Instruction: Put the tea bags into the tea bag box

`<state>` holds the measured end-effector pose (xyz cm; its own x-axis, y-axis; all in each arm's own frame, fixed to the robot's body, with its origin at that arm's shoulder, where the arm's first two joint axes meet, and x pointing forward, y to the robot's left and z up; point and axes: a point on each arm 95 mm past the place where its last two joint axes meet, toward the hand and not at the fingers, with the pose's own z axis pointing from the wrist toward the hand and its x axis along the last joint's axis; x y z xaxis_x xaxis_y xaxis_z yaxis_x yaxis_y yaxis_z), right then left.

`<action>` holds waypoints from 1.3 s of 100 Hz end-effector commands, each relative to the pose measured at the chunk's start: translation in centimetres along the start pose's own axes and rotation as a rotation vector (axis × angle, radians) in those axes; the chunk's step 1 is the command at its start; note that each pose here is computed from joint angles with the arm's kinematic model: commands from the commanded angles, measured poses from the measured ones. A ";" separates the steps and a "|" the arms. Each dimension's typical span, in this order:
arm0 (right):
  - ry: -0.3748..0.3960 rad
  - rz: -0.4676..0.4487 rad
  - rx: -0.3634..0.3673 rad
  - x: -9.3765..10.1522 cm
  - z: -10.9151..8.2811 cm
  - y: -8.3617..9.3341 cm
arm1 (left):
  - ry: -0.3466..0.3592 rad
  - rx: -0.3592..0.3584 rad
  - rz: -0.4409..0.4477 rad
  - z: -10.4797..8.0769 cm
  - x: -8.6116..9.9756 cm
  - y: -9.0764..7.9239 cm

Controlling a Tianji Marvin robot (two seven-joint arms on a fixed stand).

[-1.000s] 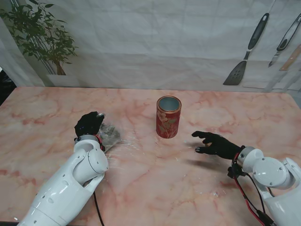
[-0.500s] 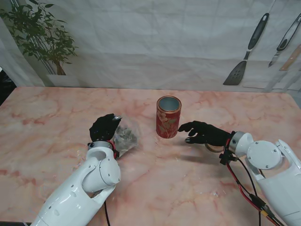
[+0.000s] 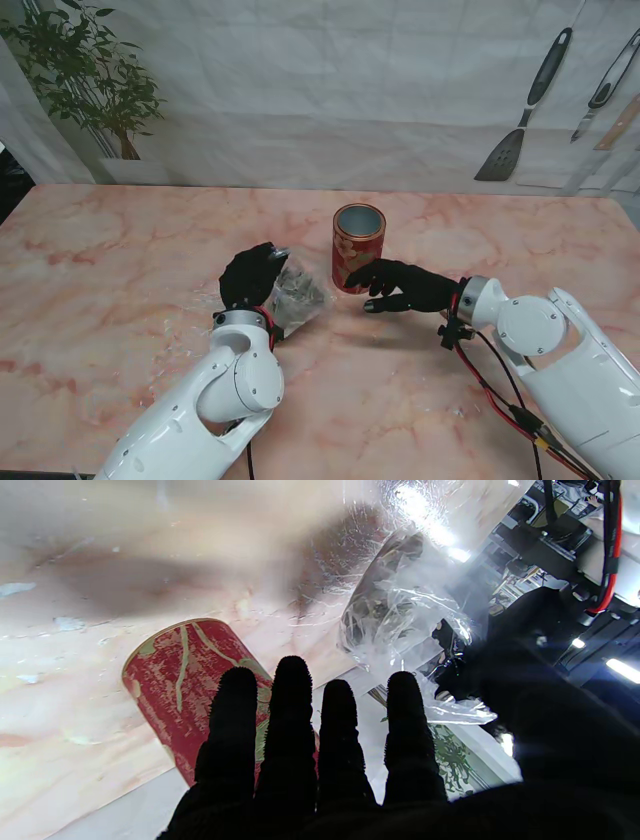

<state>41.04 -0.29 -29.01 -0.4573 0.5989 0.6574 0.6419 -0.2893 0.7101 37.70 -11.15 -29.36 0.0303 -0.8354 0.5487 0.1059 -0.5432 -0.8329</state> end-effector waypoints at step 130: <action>-0.160 0.045 0.092 1.1 3.2 -1.2 | 0.298 -0.126 -0.230 -5.3 3.4 2.6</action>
<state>42.17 2.55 -29.62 -0.3311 0.7045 0.6277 0.7018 -0.2608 0.6629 33.06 -15.35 -30.52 -0.2531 -0.6822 0.6860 -0.0378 -0.7016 -0.7116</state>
